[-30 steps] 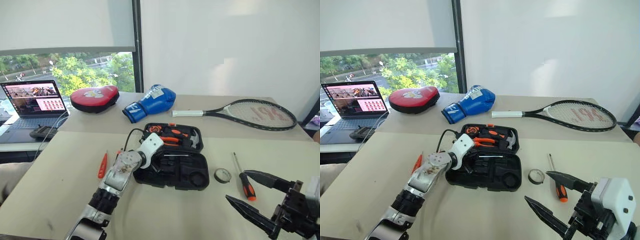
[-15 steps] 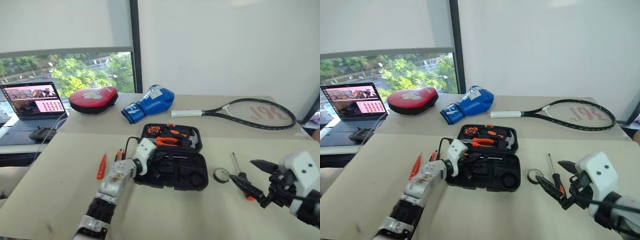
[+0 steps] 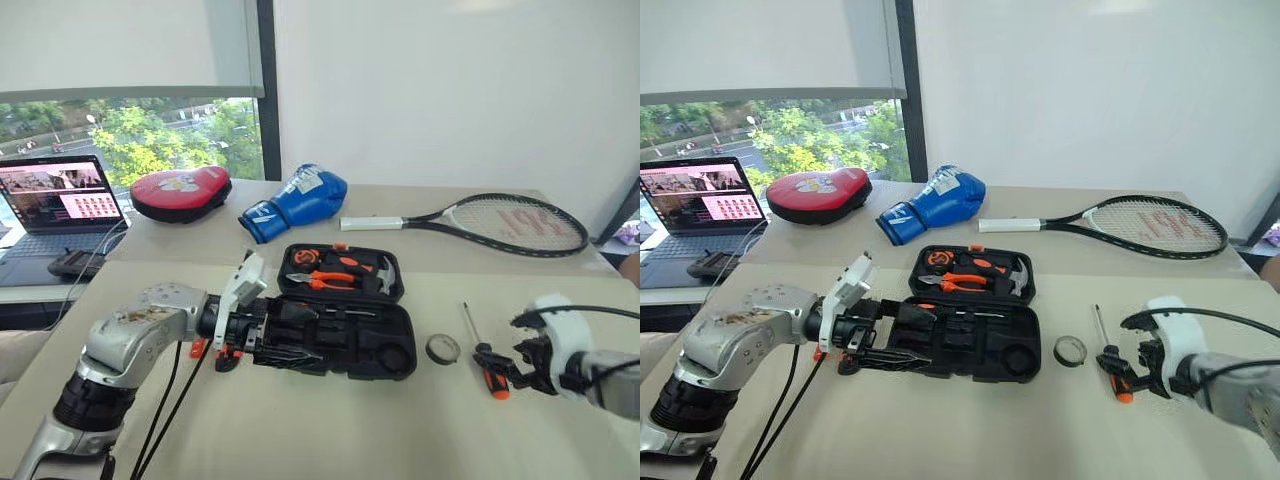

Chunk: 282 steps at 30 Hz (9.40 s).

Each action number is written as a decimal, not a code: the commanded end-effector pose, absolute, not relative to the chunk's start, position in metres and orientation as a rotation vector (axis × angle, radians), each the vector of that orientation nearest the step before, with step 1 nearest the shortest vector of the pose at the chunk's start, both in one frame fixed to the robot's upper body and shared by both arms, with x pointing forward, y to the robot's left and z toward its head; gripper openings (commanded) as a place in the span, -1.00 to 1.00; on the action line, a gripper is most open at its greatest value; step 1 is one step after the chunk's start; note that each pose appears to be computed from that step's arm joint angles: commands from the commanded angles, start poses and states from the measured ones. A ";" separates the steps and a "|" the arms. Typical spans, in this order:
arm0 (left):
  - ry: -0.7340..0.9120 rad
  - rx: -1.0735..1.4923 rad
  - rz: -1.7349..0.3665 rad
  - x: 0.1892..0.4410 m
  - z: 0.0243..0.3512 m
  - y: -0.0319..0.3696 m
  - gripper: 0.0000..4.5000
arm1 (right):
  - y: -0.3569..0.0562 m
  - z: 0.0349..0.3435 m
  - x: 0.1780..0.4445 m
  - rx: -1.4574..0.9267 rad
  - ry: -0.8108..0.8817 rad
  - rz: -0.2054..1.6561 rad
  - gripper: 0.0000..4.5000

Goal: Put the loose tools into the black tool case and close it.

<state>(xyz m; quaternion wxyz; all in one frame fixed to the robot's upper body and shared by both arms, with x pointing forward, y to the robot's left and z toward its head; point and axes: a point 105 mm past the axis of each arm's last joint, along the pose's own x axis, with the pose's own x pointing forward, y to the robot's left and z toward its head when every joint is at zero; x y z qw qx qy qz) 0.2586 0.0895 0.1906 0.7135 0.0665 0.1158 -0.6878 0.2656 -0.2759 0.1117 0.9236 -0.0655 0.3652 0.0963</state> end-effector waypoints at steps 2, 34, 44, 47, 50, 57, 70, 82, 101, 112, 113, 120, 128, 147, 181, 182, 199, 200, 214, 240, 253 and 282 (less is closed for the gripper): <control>0.201 0.178 -1.518 0.252 0.199 0.078 1.00 | -0.296 0.098 0.270 -0.159 0.818 0.159 0.39; 0.145 0.036 -1.198 0.232 0.202 0.191 1.00 | -0.106 0.148 0.353 -0.907 0.577 1.229 -0.57; 0.143 0.038 -1.151 0.232 0.194 0.187 1.00 | -0.088 0.148 0.334 -0.823 0.622 1.327 -0.57; 0.142 0.037 -1.153 0.231 0.193 0.186 1.00 | -0.086 0.142 0.336 -0.814 0.638 1.306 -0.57; 0.133 0.041 -1.145 0.231 0.194 0.184 1.00 | -0.082 0.137 0.343 -0.800 0.641 1.279 -0.57; 0.137 0.047 -1.139 0.230 0.192 0.184 1.00 | -0.083 0.122 0.338 -0.790 0.661 1.303 0.14; 0.122 0.023 -1.085 0.241 0.185 0.188 1.00 | -0.077 0.192 0.324 -0.348 0.262 1.292 -0.51; 0.118 0.038 -1.014 0.247 0.180 0.199 1.00 | -0.057 0.098 0.314 -0.412 0.301 1.008 -0.98; 0.261 0.044 -0.244 0.283 0.163 0.264 1.00 | -0.057 0.206 0.248 -0.127 -0.210 1.321 -0.69; 0.497 0.041 -0.011 0.271 0.121 0.272 1.00 | -0.099 0.223 0.225 -0.251 -0.115 1.308 0.98; 0.516 0.058 0.002 0.270 0.117 0.273 1.00 | -0.101 0.223 0.224 -0.254 -0.107 1.306 0.98; 0.610 0.000 -0.016 0.267 0.085 0.257 0.89 | -0.109 0.224 0.215 -0.255 -0.074 1.283 0.99; 0.591 -0.054 -0.026 0.271 0.083 0.248 -0.22 | -0.111 0.220 0.213 -0.275 -0.053 1.262 1.00; 0.277 0.406 -1.191 0.277 0.172 0.174 -0.79 | -0.123 0.217 0.198 -0.263 -0.039 1.200 1.00; 0.368 0.849 -1.556 0.348 0.129 0.143 -0.79 | -0.148 0.202 0.165 -0.298 0.081 0.983 1.00; 0.370 0.851 -1.556 0.347 0.129 0.144 -0.79 | -0.148 0.202 0.166 -0.299 0.080 0.985 1.00; 0.344 0.800 -1.514 0.350 0.139 0.145 -0.09 | -0.146 0.202 0.164 -0.302 0.082 0.999 1.00; 0.319 0.785 -1.517 0.349 0.144 0.145 -0.09 | -0.146 0.202 0.164 -0.301 0.082 0.999 1.00; 0.161 0.337 -1.221 0.347 0.164 0.121 -0.97 | -0.146 0.202 0.171 -0.305 0.074 0.999 1.00; 0.441 0.198 -1.045 0.313 0.057 0.100 -0.97 | -0.144 0.202 0.167 -0.312 0.080 0.984 1.00; 0.234 -0.376 -1.047 0.317 0.163 0.121 -0.97 | -0.143 0.203 0.169 -0.300 0.068 0.988 1.00; 0.211 0.021 -0.638 0.324 0.162 0.145 0.16 | -0.139 0.205 0.188 -0.270 0.016 1.058 1.00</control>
